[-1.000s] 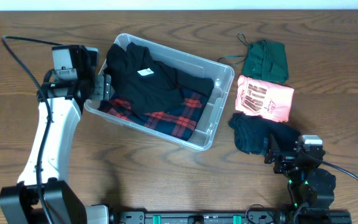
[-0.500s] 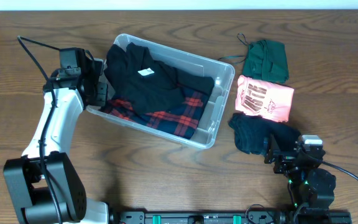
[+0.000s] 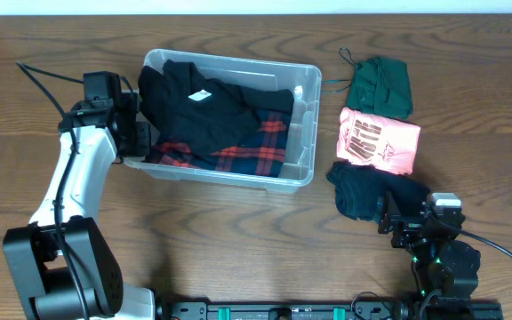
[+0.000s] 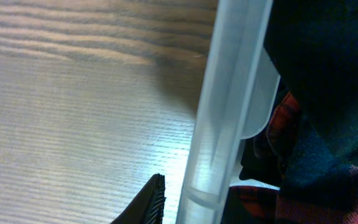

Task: Pack container
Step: 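Withdraw the left gripper from the bin to the left side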

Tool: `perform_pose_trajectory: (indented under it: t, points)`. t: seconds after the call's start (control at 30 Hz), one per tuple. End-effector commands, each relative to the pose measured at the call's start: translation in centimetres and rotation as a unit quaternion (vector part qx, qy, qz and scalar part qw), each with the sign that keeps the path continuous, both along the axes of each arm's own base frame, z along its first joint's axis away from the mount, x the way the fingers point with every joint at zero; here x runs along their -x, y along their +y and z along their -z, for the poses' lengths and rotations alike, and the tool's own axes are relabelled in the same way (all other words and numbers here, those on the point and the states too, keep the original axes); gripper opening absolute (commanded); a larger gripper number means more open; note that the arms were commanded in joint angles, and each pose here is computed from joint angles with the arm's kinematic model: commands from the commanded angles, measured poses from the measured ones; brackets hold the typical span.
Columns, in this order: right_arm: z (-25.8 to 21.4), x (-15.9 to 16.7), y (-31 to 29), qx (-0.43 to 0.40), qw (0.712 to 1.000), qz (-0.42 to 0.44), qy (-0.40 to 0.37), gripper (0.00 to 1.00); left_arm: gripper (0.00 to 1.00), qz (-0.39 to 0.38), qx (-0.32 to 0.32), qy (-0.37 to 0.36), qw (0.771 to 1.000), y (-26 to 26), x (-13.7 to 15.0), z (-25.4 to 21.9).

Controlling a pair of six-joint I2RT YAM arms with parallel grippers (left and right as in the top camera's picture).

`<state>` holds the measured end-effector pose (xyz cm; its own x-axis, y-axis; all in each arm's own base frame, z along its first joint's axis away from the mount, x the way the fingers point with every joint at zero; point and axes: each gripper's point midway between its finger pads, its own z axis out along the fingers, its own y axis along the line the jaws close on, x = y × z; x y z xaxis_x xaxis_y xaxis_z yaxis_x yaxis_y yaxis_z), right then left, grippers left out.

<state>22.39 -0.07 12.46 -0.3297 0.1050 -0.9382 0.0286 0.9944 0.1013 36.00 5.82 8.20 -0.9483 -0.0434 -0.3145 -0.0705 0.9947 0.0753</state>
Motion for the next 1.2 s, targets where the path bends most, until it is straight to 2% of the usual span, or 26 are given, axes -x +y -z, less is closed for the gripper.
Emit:
perform_pose_trajectory:
  t: [0.0, 0.03, 0.13, 0.17, 0.2, 0.3, 0.43, 0.63, 0.73, 0.8, 0.87, 1.0, 1.17]
  points:
    - [0.1, 0.0, 0.1, -0.005, 1.000, -0.001, 0.000, 0.99, 0.23, -0.055, -0.031, 0.012, 0.998, 2.9, 0.8, 0.4]
    - [0.1, 0.0, 0.1, -0.005, 1.000, -0.001, 0.000, 0.99, 0.29, -0.057, -0.031, 0.011, 0.998, 3.0, 0.7, 0.4]
    - [0.1, 0.0, 0.1, -0.005, 1.000, -0.001, 0.000, 0.99, 0.84, -0.079, -0.013, -0.009, 0.997, 2.6, 0.3, -0.6]
    - [0.1, 0.0, 0.1, -0.005, 1.000, -0.001, 0.000, 0.99, 0.95, -0.087, -0.011, -0.017, 0.996, 2.7, 0.2, -1.1]
    - [0.1, 0.0, 0.1, -0.005, 1.000, -0.001, 0.000, 0.99, 0.98, -0.095, -0.009, -0.029, 0.995, 2.7, 0.0, -2.1]
    - [0.1, 0.0, 0.1, -0.005, 1.000, -0.001, 0.000, 0.99, 0.98, -0.106, -0.009, -0.085, 0.991, 2.8, -0.8, -6.9]
    - [0.1, 0.0, 0.1, -0.005, 1.000, -0.001, 0.000, 0.99, 0.98, -0.102, 0.006, -0.185, 0.977, 2.1, -0.9, -15.9]
    - [0.1, 0.0, 0.1, -0.005, 1.000, -0.001, 0.000, 0.99, 0.98, -0.106, -0.013, -0.322, 0.941, 2.1, 2.3, -26.3]
    - [0.1, 0.0, 0.1, -0.004, 1.000, -0.001, 0.000, 0.99, 0.98, -0.127, -0.040, -0.350, 0.927, 3.0, 4.7, -28.5]
    - [0.1, 0.0, -0.7, 0.037, 0.999, 0.008, 0.000, 0.99, 0.98, -0.142, -0.056, -0.360, 0.920, 3.6, 6.3, -29.4]
    - [-0.6, -0.2, -0.2, 0.027, 1.000, -0.003, -0.016, 0.99, 0.98, -0.151, -0.067, -0.364, 0.917, 3.8, 7.6, -29.9]
    - [-3.0, -0.8, 1.3, -0.018, 0.997, -0.034, -0.064, 0.99, 0.98, -0.157, -0.078, -0.356, 0.918, 3.9, 9.1, -29.8]
    - [-5.4, -0.9, 3.5, -0.055, 0.988, -0.094, -0.107, 0.99, 0.98, -0.157, -0.076, -0.327, 0.929, 3.9, 9.4, -28.5]
